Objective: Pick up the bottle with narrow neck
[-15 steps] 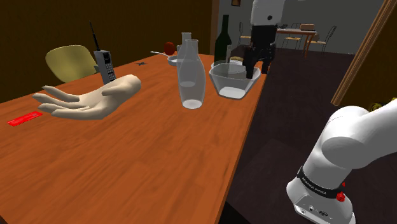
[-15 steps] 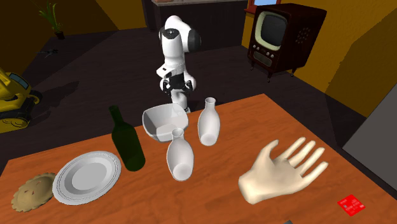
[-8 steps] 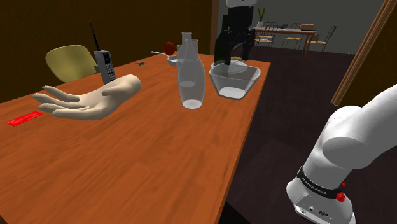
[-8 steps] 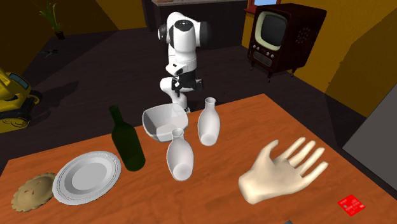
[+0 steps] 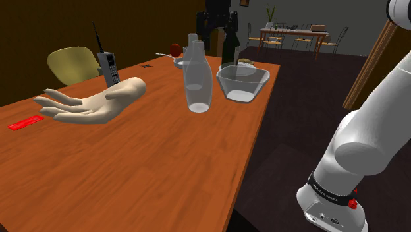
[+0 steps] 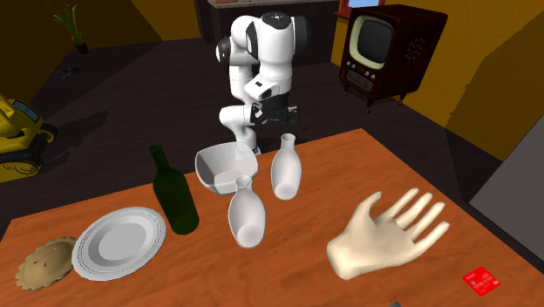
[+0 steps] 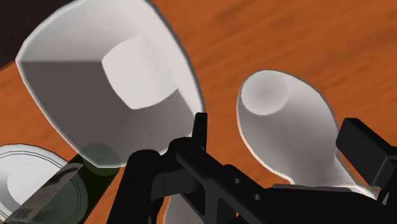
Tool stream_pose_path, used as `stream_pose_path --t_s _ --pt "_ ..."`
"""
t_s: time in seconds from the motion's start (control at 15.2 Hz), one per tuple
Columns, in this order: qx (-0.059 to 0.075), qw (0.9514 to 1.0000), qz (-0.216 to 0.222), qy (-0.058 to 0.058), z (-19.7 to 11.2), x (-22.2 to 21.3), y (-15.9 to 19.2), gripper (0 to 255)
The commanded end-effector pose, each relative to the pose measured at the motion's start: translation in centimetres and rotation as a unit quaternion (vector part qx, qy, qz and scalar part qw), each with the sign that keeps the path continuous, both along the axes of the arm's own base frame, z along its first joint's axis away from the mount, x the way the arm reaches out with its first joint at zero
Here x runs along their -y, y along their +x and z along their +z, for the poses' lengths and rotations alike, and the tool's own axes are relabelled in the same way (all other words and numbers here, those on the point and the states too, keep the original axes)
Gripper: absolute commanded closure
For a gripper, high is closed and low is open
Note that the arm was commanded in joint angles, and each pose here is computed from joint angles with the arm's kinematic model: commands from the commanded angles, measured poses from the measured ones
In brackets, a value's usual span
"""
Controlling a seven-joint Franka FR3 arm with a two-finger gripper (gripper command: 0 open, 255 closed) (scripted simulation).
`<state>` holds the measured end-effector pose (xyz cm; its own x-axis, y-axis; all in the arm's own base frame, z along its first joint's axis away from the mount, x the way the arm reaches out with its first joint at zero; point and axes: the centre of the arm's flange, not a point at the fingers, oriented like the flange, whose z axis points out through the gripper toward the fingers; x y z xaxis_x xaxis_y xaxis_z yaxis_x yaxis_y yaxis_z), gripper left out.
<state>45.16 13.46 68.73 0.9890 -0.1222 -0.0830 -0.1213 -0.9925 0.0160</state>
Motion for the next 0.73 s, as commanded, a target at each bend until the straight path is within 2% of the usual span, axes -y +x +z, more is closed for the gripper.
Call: stream_pose_path --t_s 0.0,0.2,0.66 --pt "-0.001 1.0000 -0.001 -0.001 1.2 -2.0 1.7 0" --pt "-0.002 1.0000 -0.003 -0.004 3.0 -4.3 4.3 0" --pt "-0.002 1.0000 -0.003 -0.004 -0.7 -4.3 4.3 0"
